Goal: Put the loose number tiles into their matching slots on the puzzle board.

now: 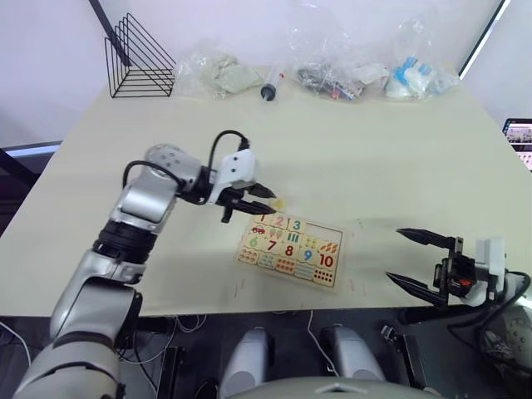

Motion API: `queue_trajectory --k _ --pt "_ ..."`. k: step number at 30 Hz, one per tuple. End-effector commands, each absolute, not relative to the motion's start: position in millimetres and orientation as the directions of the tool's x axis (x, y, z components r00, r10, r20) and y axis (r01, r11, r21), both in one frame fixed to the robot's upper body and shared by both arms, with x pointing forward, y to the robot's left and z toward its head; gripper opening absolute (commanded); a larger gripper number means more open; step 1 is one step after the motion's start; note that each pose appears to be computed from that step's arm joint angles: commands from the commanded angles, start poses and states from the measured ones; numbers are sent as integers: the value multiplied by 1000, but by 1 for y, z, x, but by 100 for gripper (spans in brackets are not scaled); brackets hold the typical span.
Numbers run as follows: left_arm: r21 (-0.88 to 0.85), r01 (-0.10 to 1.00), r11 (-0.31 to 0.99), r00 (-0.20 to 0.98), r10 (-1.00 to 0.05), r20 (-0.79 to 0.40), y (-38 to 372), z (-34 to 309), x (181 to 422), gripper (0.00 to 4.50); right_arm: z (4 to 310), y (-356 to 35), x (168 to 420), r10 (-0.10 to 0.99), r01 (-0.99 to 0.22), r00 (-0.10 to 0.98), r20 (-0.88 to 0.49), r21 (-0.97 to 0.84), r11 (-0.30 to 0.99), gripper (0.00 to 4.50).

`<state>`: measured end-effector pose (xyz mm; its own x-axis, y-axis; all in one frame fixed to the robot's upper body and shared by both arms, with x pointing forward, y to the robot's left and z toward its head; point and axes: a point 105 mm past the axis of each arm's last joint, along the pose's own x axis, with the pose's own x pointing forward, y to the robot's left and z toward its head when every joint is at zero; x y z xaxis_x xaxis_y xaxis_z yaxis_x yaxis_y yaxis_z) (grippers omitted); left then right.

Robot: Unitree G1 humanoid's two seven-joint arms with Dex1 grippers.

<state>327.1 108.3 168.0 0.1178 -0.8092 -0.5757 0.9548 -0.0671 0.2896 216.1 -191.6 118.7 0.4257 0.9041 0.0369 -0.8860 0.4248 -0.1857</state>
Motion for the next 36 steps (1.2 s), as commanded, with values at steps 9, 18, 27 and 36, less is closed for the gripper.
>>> queue_trajectory --k 9,18,27,36 --pt "343 915 -213 85 -728 -680 56 159 324 93 128 -198 208 881 -856 470 61 -212 471 450" --pt "298 922 -249 58 -671 -739 33 146 322 93 127 -194 207 874 -850 480 80 -204 486 450" --pt "306 922 -238 85 -645 -759 27 135 328 93 126 -202 205 847 -824 526 80 -198 531 450" --pt "316 914 -254 102 -611 -785 28 125 331 93 123 -202 203 842 -819 535 68 -203 536 450"
